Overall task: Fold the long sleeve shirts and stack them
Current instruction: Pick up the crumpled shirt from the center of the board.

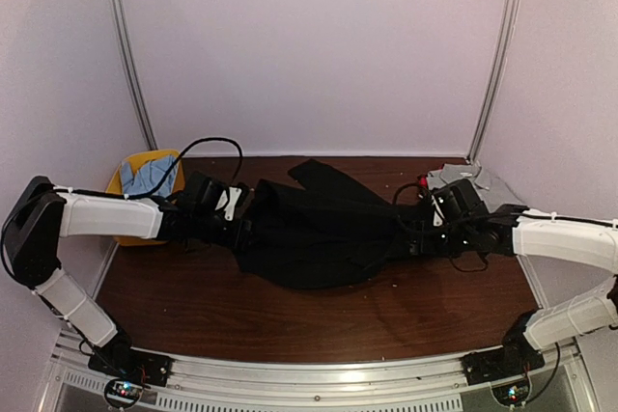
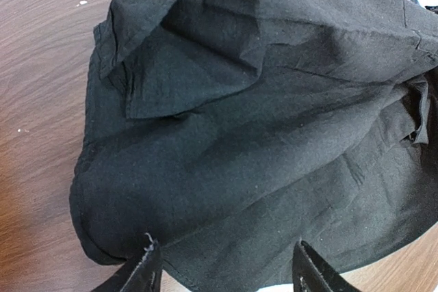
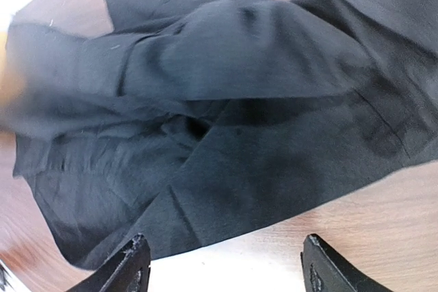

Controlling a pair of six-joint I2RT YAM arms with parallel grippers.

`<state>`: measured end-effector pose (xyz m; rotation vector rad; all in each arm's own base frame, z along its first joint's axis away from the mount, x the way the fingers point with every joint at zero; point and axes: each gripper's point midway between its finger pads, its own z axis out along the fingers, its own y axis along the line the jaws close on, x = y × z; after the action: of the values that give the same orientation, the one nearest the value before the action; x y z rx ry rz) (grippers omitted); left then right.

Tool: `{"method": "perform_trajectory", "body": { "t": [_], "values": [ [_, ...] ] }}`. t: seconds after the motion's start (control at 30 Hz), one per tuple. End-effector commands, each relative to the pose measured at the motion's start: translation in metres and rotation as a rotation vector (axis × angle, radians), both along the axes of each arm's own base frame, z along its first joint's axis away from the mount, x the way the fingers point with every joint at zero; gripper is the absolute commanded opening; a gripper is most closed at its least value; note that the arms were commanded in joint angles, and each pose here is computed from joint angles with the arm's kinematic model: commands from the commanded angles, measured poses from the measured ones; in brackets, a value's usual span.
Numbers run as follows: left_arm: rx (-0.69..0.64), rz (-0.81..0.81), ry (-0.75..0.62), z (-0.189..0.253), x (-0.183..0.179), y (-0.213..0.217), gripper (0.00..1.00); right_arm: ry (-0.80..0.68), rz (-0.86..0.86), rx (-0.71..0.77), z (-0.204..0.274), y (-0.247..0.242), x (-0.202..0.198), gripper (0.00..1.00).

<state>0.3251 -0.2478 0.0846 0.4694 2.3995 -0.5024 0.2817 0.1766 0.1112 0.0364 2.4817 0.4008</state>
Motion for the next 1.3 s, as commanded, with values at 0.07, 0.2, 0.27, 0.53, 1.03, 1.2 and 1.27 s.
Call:
{"method": "perform_trajectory", "body": {
  "t": [0.07,0.2,0.27,0.53,1.03,1.2,1.27],
  "values": [
    [-0.002,0.003,-0.037,0.011,0.001,0.001,0.66,-0.066,-0.205,0.100,-0.002,-0.021,0.017,0.76],
    [0.006,0.009,-0.037,0.010,0.001,0.004,0.66,-0.063,-0.247,0.136,-0.013,-0.029,0.020,0.75],
    [0.005,0.009,-0.037,0.010,0.001,0.003,0.66,-0.058,-0.267,0.163,-0.019,-0.033,0.021,0.74],
    [0.006,0.008,-0.037,0.010,0.001,0.003,0.66,-0.060,-0.273,0.293,-0.031,-0.031,0.030,0.65],
    [0.023,0.017,-0.033,0.005,-0.001,0.008,0.67,-0.072,-0.246,0.370,-0.036,-0.016,0.047,0.36],
    [0.043,0.032,-0.037,0.004,-0.003,0.014,0.69,-0.118,-0.245,0.389,-0.018,-0.019,0.048,0.06],
    [0.064,0.058,-0.054,0.005,0.000,0.020,0.69,-0.130,-0.244,0.378,-0.009,-0.022,0.047,0.00]
  ]
}}
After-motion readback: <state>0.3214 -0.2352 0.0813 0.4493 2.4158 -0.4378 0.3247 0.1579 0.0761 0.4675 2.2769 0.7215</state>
